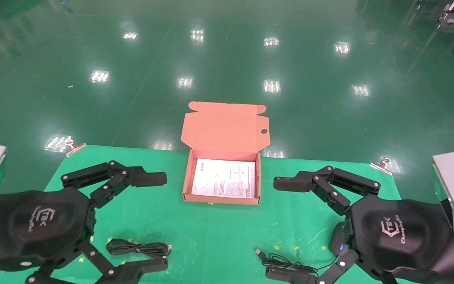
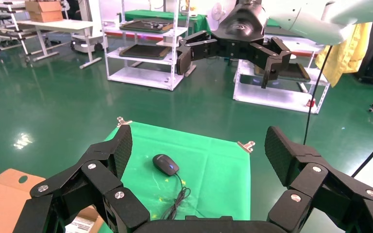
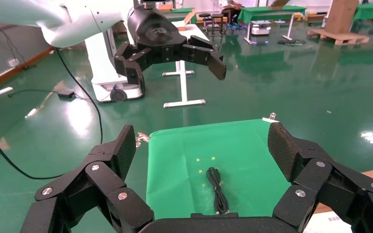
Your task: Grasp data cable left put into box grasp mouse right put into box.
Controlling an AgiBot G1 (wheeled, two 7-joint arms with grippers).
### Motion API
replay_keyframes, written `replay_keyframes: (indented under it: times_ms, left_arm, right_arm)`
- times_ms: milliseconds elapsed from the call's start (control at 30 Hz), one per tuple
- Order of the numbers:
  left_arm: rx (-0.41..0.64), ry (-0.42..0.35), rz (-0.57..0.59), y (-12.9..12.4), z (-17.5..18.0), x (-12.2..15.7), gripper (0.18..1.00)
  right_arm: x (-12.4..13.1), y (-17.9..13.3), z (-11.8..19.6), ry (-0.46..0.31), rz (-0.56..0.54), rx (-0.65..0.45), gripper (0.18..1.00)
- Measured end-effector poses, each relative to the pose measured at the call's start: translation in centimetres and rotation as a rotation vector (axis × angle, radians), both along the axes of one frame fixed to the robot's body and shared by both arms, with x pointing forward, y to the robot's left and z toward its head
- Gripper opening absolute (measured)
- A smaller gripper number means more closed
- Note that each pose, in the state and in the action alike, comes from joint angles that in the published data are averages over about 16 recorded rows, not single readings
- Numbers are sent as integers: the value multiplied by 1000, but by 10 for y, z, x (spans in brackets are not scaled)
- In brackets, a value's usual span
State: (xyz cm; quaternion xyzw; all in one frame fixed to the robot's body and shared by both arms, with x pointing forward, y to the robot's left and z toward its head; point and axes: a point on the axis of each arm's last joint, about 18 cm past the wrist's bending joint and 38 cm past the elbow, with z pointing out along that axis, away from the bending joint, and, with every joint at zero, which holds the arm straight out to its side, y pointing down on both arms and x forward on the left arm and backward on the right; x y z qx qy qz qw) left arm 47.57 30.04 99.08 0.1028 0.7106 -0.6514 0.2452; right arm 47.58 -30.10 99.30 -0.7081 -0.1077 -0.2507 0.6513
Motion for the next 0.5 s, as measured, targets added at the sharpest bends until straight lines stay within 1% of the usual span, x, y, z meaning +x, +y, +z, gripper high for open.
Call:
replay_keyframes:
  times_ms: [133, 233, 367, 500]
  left_arm:
    - [50, 2, 12, 0, -3, 2, 1001]
    - [109, 9, 27, -1, -7, 4, 1001]
    - [218, 18, 59, -3, -12, 13, 1001]
    - [344, 26, 99, -7, -19, 26, 1001]
  right_arm:
    - [2, 3, -1, -43, -10, -58, 1001]
    - [5, 7, -2, -96, -21, -134, 1001]
    - [14, 12, -6, -183, -41, -271, 1001]
    - [27, 17, -10, -273, -62, -435, 1001]
